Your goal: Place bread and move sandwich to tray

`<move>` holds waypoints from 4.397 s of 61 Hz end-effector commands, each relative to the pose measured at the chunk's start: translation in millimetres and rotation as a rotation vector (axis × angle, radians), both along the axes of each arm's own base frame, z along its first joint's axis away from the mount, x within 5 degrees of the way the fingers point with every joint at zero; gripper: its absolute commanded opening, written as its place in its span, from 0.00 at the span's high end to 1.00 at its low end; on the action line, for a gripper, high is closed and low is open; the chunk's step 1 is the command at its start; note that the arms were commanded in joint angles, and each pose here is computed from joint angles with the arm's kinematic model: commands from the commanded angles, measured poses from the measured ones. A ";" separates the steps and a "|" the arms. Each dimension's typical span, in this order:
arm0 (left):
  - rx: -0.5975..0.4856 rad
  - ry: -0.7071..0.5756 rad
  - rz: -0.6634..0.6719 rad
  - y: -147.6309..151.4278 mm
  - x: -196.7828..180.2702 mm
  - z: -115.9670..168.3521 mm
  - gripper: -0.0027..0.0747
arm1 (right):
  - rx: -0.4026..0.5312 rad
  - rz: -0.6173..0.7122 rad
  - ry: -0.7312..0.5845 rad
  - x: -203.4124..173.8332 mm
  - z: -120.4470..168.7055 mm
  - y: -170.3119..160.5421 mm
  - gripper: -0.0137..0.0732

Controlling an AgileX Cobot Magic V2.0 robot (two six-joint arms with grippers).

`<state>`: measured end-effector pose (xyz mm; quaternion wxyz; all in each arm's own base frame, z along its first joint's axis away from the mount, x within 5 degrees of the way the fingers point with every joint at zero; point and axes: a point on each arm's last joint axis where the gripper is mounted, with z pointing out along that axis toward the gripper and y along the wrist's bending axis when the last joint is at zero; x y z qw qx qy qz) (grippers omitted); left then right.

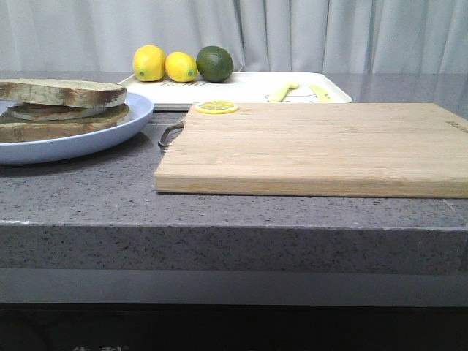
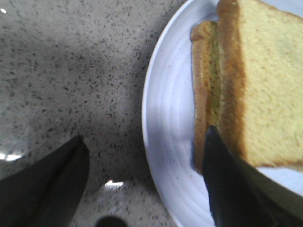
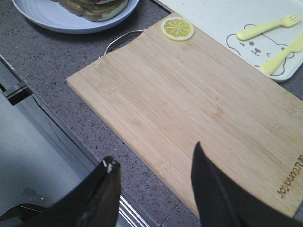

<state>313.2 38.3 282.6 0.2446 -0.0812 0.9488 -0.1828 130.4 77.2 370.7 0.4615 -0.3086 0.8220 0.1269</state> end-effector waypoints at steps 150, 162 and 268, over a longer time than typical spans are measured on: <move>-0.402 -0.223 -0.065 -80.9 179.6 40.9 0.82 | 0.042 -0.016 -0.078 1.9 13.1 -0.5 0.42; -0.430 -0.219 -0.066 -82.4 179.1 42.2 0.58 | 0.042 -0.016 -0.078 1.9 13.1 -0.5 0.42; 0.260 -0.649 -0.492 -109.3 -185.0 83.8 0.53 | 0.033 -0.018 -0.087 2.3 13.3 -1.1 0.42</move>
